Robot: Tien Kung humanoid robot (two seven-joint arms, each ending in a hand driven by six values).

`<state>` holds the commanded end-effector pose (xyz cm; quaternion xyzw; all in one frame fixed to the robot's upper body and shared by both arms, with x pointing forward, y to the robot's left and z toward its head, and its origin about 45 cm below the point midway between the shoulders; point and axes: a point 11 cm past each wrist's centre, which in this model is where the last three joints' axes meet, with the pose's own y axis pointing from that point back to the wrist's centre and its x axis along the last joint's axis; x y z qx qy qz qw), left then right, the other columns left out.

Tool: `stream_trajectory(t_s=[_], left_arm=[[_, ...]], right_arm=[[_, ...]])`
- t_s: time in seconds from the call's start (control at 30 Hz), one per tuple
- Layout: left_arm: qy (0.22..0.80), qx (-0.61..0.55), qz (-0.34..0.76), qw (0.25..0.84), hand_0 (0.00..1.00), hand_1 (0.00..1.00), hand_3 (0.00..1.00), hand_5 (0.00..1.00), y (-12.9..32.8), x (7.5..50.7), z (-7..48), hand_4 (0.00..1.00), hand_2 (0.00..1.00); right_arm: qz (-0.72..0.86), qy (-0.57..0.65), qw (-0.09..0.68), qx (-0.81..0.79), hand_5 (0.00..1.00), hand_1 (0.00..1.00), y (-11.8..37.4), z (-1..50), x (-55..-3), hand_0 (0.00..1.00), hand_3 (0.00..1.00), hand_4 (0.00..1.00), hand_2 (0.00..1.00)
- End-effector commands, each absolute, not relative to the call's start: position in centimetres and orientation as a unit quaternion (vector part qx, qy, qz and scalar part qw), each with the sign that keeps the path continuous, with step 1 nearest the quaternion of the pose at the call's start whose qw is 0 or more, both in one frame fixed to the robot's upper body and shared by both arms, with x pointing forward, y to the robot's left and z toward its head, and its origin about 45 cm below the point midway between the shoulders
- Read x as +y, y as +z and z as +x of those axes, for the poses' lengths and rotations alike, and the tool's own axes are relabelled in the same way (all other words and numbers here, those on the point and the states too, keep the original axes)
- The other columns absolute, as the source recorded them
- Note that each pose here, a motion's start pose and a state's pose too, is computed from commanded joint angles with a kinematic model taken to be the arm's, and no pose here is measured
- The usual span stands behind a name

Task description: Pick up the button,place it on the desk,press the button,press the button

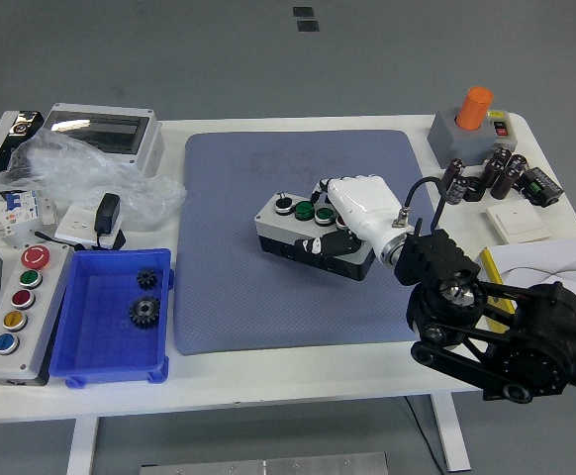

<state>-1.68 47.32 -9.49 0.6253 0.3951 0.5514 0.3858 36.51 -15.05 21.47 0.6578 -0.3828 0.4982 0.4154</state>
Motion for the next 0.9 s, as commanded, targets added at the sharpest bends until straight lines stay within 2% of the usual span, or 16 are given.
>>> stream_trajectory(t_s=[0.03, 0.6, 0.9], left_arm=[[0.552, 0.395, 0.625, 0.386, 0.679, 0.701, 0.663, 0.329, -9.5, 47.3, -1.7, 0.609, 0.632], [0.549, 0.394, 0.627, 0.388, 0.678, 0.702, 0.664, 0.342, -9.5, 47.2, -1.6, 0.608, 0.635], [0.547, 0.392, 0.628, 0.391, 0.679, 0.703, 0.663, 0.353, -9.6, 47.1, -1.5, 0.603, 0.634]], right_arm=[[0.661, 0.504, 0.407, -0.377, 0.053, 0.466, 21.6, 36.4, -15.0, 0.202, 0.322, 0.599, 0.399], [0.674, 0.562, 0.324, -0.352, 0.082, 0.468, 22.9, 36.4, -14.6, 0.248, 0.313, 0.601, 0.365], [0.686, 0.601, 0.269, -0.308, 0.050, 0.481, 21.9, 35.0, -13.3, 0.263, 0.318, 0.583, 0.368]])
